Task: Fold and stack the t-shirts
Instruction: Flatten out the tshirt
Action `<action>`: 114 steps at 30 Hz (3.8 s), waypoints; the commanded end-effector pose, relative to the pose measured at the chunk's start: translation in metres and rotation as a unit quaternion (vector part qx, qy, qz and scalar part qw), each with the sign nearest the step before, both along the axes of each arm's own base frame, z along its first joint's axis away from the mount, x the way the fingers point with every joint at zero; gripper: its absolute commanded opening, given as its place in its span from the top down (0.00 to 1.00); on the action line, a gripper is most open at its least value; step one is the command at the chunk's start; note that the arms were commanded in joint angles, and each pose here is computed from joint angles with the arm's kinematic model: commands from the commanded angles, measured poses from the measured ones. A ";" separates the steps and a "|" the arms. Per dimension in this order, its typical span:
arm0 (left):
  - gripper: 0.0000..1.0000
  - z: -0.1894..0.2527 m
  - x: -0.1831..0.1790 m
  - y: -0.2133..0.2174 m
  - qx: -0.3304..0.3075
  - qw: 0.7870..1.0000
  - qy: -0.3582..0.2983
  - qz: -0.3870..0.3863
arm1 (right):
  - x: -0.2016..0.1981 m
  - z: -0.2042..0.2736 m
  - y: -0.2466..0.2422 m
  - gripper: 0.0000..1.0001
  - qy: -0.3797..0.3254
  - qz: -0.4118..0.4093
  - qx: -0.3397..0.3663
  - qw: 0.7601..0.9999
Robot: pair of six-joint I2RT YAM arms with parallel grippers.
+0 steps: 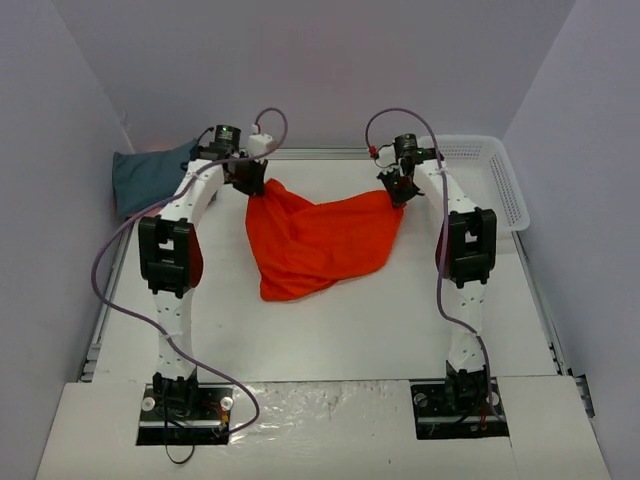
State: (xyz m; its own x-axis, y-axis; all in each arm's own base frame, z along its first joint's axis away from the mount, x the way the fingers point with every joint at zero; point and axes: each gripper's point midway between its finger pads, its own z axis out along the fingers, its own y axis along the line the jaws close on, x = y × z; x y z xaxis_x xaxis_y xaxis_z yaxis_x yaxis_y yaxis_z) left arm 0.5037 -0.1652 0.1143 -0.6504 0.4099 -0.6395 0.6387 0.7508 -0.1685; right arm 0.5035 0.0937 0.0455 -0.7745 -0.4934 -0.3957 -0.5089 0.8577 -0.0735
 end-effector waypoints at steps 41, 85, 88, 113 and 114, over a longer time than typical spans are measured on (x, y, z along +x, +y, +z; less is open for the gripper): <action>0.14 0.154 -0.182 0.127 -0.082 0.979 -0.167 0.087 | -0.138 0.121 0.142 0.31 -0.018 0.293 0.108 0.950; 0.10 0.091 -0.188 0.105 -0.007 0.996 -0.083 0.024 | 0.053 0.005 0.043 1.00 -0.135 -0.019 -0.159 0.978; 0.11 0.089 -0.171 0.068 -0.042 0.996 -0.082 -0.016 | 0.037 0.011 0.024 1.00 -0.124 -0.035 -0.171 0.977; 0.55 -0.020 -0.185 -0.191 -0.024 0.993 -0.030 -0.115 | -0.062 0.032 -0.038 1.00 -0.072 -0.088 -0.189 0.975; 0.53 -0.024 -0.183 -0.186 -0.012 0.993 -0.036 -0.109 | -0.063 0.031 -0.038 1.00 -0.071 -0.086 -0.188 0.976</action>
